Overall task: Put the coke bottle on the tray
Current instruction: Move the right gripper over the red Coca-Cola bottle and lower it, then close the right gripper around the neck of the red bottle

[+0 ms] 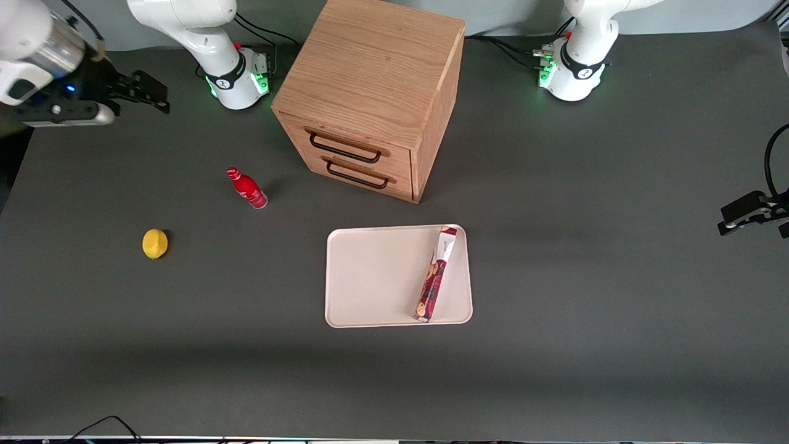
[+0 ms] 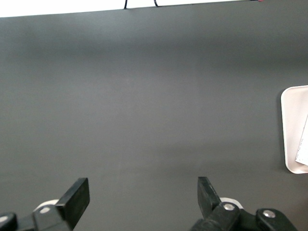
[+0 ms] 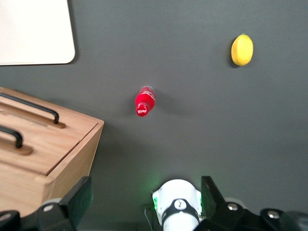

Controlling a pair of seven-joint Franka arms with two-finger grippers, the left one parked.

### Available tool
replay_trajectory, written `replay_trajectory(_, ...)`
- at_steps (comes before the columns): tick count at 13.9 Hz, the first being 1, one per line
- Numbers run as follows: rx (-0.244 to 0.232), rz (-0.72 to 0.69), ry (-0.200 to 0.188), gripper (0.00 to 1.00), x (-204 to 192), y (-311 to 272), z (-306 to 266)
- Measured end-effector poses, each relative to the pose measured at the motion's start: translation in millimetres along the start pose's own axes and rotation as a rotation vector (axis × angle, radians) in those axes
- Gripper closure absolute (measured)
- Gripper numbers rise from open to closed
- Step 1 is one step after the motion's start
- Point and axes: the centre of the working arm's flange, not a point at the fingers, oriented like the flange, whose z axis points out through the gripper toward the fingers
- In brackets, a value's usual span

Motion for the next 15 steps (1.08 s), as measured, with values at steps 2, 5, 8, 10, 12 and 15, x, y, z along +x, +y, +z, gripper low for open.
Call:
replay_trajectory(2,0.003,0.019,0.011,0.00,12.1,4.4,54.4)
replay_trajectory(5,0.005,0.062,0.019,0.00,29.5,3.1,123.5)
replay_trajectory(8,-0.009,0.074,0.035,0.00,39.0,-22.3,172.8)
replay_trajectory(10,-0.016,0.072,0.046,0.00,37.0,-32.8,198.6)
replay_trajectory(12,-0.018,0.079,0.058,0.00,32.9,-34.3,218.4)
replay_trajectory(15,-0.030,0.088,0.066,0.00,22.8,-43.5,244.5)
